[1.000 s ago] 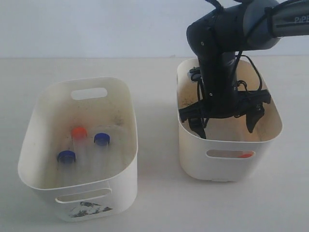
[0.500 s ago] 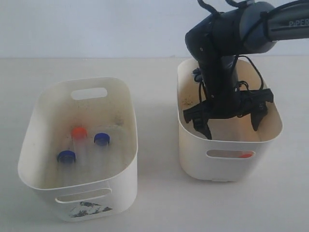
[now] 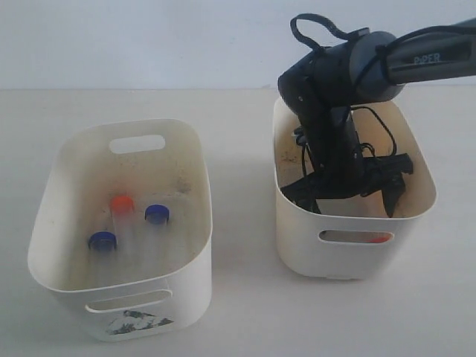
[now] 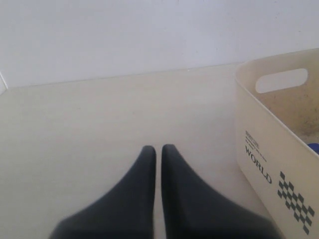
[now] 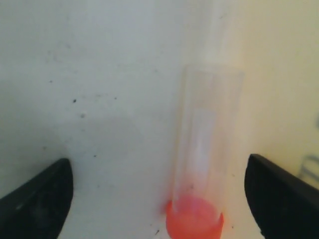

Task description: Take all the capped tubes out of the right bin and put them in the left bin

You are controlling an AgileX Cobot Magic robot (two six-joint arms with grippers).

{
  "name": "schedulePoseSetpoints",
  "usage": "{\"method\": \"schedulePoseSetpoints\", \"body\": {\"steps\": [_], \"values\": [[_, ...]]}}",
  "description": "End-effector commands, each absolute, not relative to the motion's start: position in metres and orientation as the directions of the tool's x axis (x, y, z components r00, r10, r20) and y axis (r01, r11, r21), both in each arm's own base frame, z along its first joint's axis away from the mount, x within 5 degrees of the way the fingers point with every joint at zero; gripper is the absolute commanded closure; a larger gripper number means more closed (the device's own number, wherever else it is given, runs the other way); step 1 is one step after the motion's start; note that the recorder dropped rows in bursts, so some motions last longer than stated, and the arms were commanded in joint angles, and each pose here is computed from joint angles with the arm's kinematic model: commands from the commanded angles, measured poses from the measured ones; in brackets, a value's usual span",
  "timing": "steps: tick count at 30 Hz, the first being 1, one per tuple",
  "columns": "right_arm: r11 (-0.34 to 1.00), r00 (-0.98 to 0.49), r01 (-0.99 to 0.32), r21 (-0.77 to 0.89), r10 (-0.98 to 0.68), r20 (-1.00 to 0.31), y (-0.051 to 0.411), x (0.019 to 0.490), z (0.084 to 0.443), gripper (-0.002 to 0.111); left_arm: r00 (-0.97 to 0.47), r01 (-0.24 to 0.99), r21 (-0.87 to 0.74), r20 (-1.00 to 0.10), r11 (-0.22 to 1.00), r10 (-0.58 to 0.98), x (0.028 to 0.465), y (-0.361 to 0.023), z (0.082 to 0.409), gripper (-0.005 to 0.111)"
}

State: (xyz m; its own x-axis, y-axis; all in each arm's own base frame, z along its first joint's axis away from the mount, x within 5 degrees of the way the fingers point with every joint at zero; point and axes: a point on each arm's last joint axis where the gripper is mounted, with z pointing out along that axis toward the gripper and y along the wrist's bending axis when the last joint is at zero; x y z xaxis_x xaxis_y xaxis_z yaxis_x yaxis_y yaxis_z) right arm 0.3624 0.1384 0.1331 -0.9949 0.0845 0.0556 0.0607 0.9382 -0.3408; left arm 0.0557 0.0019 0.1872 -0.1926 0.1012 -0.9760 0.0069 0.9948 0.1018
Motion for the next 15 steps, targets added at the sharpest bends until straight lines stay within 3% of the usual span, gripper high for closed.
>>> {"method": "schedulePoseSetpoints", "body": {"steps": [1, 8, 15], "values": [[0.943, -0.988, 0.053, -0.328, 0.098, 0.122, 0.1412, 0.3597, 0.1140, 0.024, -0.179, 0.004, 0.079, -0.981, 0.997, 0.079, 0.0556, 0.0016, 0.1893, 0.102], [0.949, -0.985, 0.025, -0.315, 0.078, 0.157, 0.1428, 0.3584, 0.1071, 0.061, -0.179, 0.004, 0.079, -0.981, 0.997, 0.079, 0.0556, 0.0016, 0.1893, 0.102], [0.950, -0.985, 0.011, -0.311, 0.065, 0.162, 0.1429, 0.3583, 0.1071, 0.084, -0.179, 0.004, 0.079, -0.981, 0.997, 0.079, 0.0556, 0.0016, 0.1893, 0.102]]}}
